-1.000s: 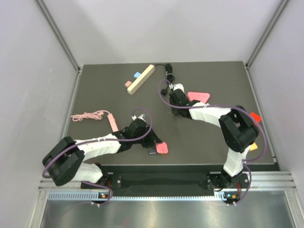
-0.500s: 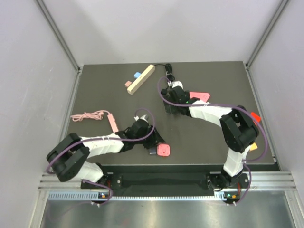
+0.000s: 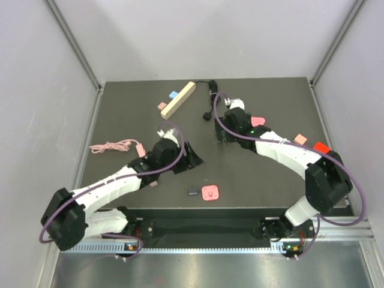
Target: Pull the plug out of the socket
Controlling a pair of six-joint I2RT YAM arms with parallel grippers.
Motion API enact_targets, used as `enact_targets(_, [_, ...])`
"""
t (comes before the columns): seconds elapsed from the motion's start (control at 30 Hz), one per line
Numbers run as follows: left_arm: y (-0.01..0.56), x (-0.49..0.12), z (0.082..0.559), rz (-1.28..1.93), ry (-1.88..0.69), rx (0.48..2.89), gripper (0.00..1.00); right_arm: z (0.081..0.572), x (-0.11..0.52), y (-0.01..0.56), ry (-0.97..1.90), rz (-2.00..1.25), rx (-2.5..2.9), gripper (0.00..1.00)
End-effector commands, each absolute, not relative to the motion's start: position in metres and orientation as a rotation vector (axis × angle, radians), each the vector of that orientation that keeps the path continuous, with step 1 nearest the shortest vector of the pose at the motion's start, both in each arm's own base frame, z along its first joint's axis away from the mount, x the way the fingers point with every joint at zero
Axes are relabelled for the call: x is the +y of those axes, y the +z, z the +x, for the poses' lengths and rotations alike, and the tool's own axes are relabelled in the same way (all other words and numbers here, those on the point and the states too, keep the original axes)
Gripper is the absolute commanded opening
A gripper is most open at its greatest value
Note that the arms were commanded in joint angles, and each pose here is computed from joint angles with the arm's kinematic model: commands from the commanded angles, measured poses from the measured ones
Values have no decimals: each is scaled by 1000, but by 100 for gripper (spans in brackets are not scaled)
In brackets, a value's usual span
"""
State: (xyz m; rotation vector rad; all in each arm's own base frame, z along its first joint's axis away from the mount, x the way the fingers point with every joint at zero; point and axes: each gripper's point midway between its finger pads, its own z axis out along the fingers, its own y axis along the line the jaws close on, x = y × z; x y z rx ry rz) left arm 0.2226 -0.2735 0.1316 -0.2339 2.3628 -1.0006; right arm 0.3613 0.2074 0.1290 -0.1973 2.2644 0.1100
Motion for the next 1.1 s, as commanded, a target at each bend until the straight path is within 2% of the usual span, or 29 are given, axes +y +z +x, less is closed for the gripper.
enact_targets(0.0, [146,-231,259,-222,-815,2296,73,342,202,124,168,-138,2313,100])
enact_targets(0.23, [153,-155,355,-314,-613,2163,73,315,208,137,312,-195,2288,100])
enact_targets(0.3, [170,-153,383,-269,-614,2125,73,311,207,140,324,-203,2276,100])
enact_targets(0.37, [154,-143,410,-281,-561,2176,72,307,205,144,344,-219,2258,100])
enact_targets(0.4, [175,-144,432,-233,-547,2135,72,306,206,146,351,-226,2248,100])
enact_targets(0.43, [155,-143,447,-221,-520,2182,72,302,206,147,363,-238,2245,100])
enact_targets(0.63, [142,-146,534,-7,-459,2213,69,290,207,142,399,-305,2262,100])
enact_targets(0.87, [114,-139,591,162,-346,2219,68,285,200,147,383,-335,2267,100])
enact_targets(0.97, [96,-133,600,160,-291,2242,68,286,191,157,360,-336,2244,100])
enact_targets(1.07, [83,-143,602,173,-348,2252,68,288,184,164,340,-331,2222,100])
